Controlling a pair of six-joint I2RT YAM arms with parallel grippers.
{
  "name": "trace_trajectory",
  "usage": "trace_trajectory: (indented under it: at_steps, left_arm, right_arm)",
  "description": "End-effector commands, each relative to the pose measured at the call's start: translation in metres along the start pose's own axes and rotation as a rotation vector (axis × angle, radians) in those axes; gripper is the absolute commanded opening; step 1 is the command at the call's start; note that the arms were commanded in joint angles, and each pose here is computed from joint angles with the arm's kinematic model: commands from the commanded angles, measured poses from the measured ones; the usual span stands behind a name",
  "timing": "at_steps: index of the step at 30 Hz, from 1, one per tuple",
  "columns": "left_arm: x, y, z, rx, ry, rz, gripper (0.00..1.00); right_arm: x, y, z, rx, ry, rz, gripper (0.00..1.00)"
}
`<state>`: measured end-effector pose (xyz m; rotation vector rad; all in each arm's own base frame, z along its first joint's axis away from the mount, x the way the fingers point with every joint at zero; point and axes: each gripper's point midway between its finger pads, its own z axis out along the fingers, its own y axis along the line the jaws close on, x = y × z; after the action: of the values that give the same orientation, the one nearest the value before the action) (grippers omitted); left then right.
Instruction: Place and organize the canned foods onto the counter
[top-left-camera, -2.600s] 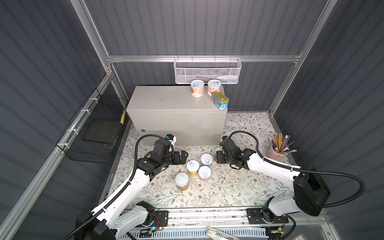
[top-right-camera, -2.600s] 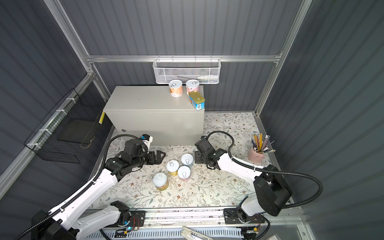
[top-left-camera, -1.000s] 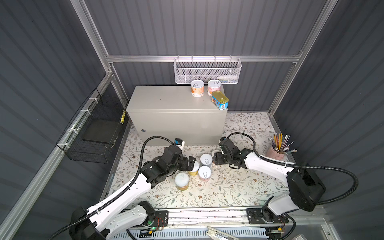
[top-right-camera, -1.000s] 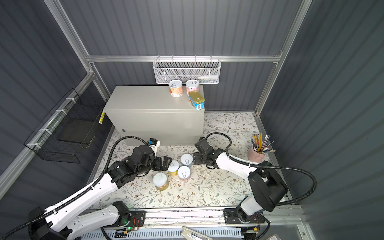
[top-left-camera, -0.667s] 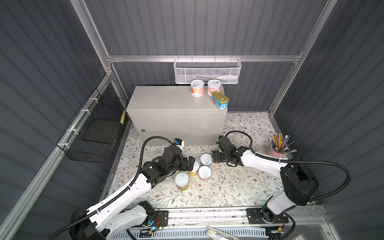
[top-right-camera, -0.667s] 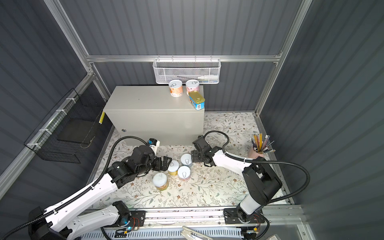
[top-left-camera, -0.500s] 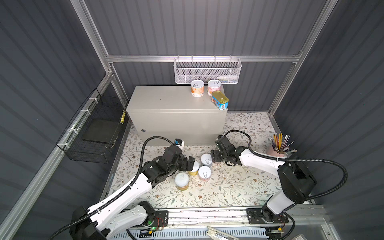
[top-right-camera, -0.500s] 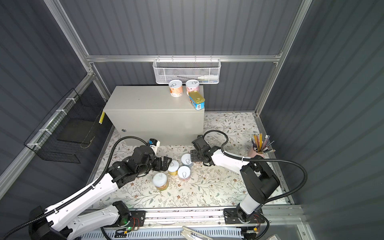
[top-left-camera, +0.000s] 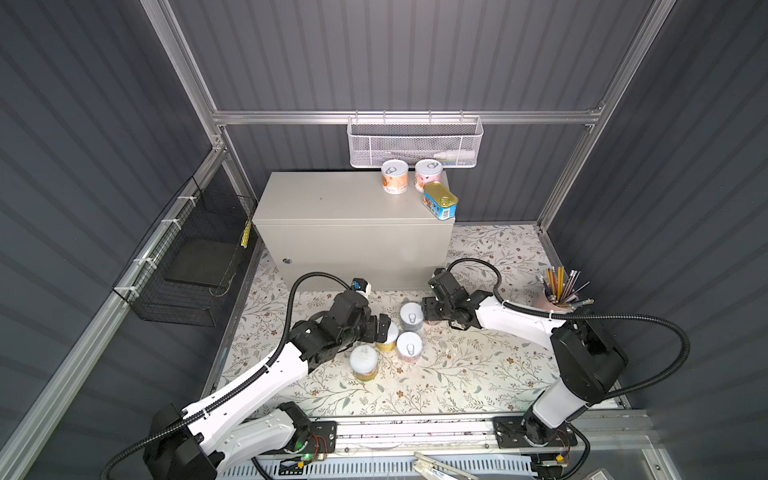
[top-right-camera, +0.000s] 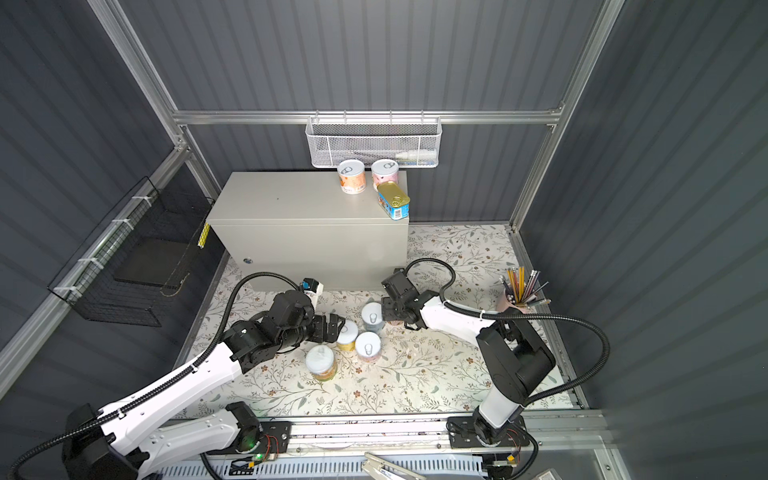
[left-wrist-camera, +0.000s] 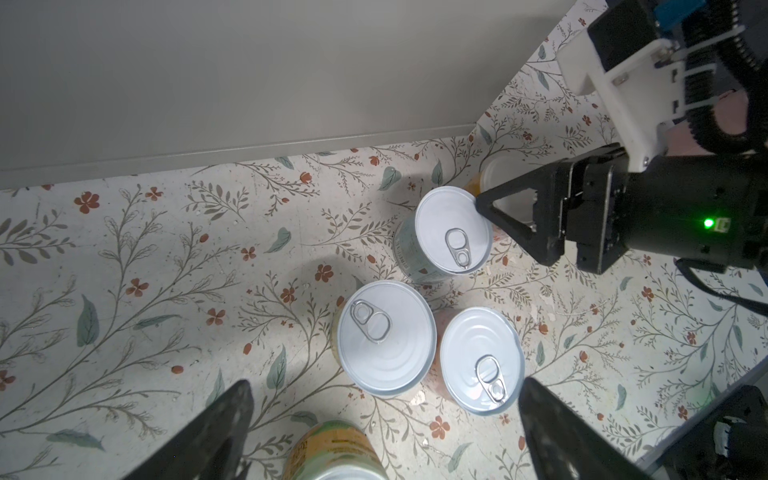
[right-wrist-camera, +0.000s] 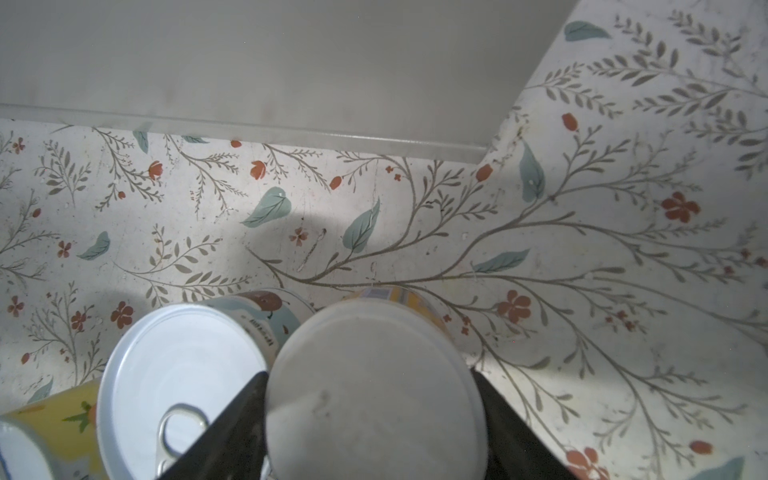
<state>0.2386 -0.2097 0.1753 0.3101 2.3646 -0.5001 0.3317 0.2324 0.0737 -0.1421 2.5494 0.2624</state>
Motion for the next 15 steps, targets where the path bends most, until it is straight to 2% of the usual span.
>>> trace_trajectory:
  at_steps: [1,15]
  left_arm:
    - [0.003,-0.001,0.003,0.005,0.002,0.024,1.0]
    - [0.003,-0.005,0.005,0.027,0.001,0.009,1.0]
  right_arm:
    - [0.001,-0.014,-0.011,0.047,-0.01,0.018,0.66]
    - [0.008,-0.027,-0.034,0.059,-0.039,0.04,0.63]
